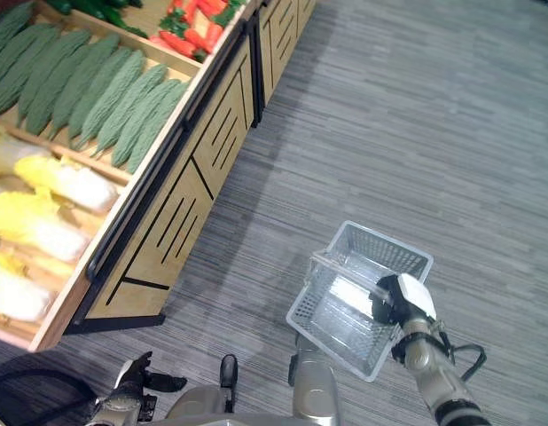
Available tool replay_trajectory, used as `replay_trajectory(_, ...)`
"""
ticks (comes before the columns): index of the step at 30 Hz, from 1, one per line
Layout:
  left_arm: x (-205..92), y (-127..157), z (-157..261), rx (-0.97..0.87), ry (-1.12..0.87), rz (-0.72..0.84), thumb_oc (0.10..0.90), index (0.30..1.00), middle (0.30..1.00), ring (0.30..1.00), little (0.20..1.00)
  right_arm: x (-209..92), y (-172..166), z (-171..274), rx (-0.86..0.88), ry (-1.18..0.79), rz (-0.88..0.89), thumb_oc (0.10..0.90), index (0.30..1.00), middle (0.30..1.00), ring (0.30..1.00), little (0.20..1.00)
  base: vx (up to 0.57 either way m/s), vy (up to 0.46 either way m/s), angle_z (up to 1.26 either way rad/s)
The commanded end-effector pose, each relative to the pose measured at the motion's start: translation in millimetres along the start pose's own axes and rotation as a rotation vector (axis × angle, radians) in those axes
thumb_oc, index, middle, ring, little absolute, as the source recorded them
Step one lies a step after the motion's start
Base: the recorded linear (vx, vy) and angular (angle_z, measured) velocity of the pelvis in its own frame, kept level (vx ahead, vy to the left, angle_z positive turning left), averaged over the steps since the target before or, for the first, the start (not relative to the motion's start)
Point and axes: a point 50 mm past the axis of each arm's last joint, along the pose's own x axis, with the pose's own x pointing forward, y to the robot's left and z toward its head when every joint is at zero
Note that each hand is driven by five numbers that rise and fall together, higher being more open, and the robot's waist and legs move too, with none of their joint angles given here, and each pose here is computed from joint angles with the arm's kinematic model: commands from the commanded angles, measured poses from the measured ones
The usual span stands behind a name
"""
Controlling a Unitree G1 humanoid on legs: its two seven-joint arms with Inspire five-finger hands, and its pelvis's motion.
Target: Get the vegetables into the basket
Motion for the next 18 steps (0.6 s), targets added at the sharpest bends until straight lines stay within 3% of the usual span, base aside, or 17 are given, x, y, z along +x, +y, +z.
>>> replay_trajectory(1, 0.9, 18.1, -3.0, 0.028, -0.006, 0.061, 0.9, 1.0, 1.0, 1.0, 1.0, 2.0, -63.1, 2.6, -0.023, -0.103, -0.231, 0.4, 0.3, 0.3, 0.3, 0.3, 0.19, -0.417, 0.67)
replay_trajectory(8, 3.3, 6.6, 22.8, 0.027, -0.079, 0.042, 0.9, 1.0, 1.0, 1.0, 1.0, -6.0, -70.0, -16.3, -0.006, -0.028, -0.279, 0.4, 0.3, 0.3, 0.3, 0.3, 0.06, -0.208, 0.83)
replay_trajectory(12, 2.5, 6.1, 16.6, 0.072, -0.064, 0.04, 0.9, 1.0, 1.0, 1.0, 1.0, -8.5, -63.8, -17.8, 0.014, -0.016, -0.281, 0.4, 0.3, 0.3, 0.3, 0.3, 0.2, 0.06, 0.68)
replay_trajectory(18, 1.7, 16.3, 4.9, 0.07, -0.031, 0.066, 0.9, 1.0, 1.0, 1.0, 1.0, -6.7, -45.0, -10.8, 0.053, -0.021, -0.237, 0.4, 0.3, 0.3, 0.3, 0.3, 0.23, 0.192, -0.04)
